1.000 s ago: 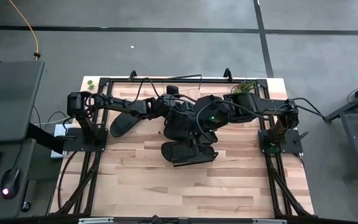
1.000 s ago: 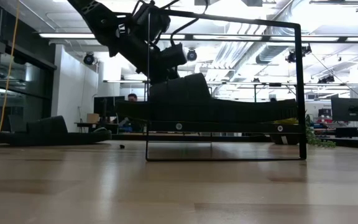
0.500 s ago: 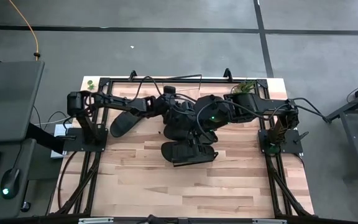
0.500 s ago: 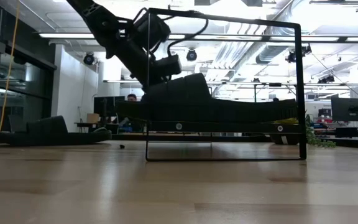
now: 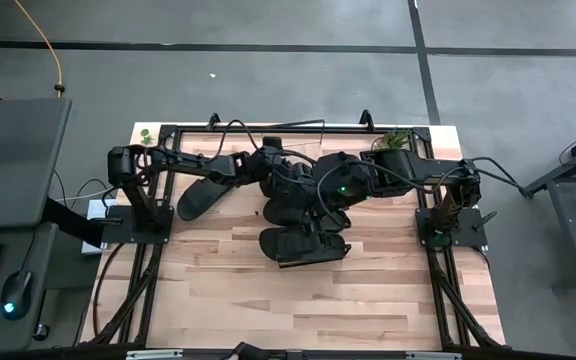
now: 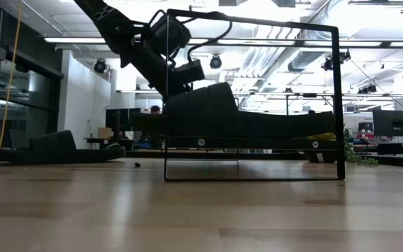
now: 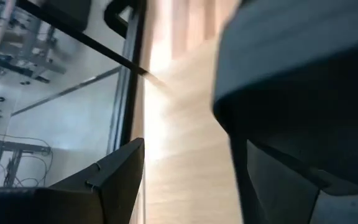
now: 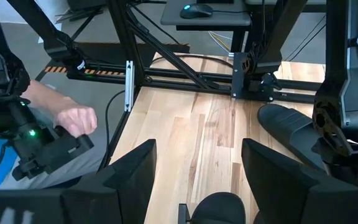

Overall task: Pick and place slides into the shelf
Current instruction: Put the black slipper on the shelf

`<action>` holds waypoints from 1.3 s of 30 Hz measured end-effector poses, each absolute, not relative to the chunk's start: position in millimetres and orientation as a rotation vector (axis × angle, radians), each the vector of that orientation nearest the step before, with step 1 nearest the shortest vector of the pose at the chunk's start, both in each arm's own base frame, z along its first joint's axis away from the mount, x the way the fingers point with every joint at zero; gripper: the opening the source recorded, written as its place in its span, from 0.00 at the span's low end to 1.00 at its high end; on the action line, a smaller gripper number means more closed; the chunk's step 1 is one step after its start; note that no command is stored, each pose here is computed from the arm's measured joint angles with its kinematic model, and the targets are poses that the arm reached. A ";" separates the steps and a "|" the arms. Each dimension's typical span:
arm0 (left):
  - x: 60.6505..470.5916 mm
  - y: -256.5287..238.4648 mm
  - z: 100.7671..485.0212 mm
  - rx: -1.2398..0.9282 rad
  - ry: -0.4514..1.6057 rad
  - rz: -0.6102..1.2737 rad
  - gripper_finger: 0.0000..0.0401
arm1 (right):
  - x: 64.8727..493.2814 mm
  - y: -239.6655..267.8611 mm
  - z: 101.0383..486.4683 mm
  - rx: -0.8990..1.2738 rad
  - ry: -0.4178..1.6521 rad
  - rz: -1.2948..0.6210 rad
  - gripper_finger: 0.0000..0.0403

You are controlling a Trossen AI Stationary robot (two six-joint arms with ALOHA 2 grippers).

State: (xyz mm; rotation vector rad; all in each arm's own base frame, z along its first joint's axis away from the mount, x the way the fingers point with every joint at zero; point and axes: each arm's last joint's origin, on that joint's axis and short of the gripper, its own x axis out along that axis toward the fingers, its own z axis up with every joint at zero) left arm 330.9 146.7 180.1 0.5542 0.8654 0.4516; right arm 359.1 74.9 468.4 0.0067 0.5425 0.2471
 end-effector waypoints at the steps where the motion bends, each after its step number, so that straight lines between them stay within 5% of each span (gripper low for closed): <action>1: 331.4 147.0 181.0 0.551 0.854 0.461 0.66 | 359.0 74.9 468.2 0.006 0.544 0.247 0.56; 18: 285.9 112.7 254.7 0.512 0.849 0.461 0.55 | 358.4 74.3 467.5 -0.062 0.546 0.249 0.56; 39: 228.2 90.0 227.3 0.290 1.476 0.349 0.52 | 357.7 72.7 465.9 -0.082 0.564 0.203 0.56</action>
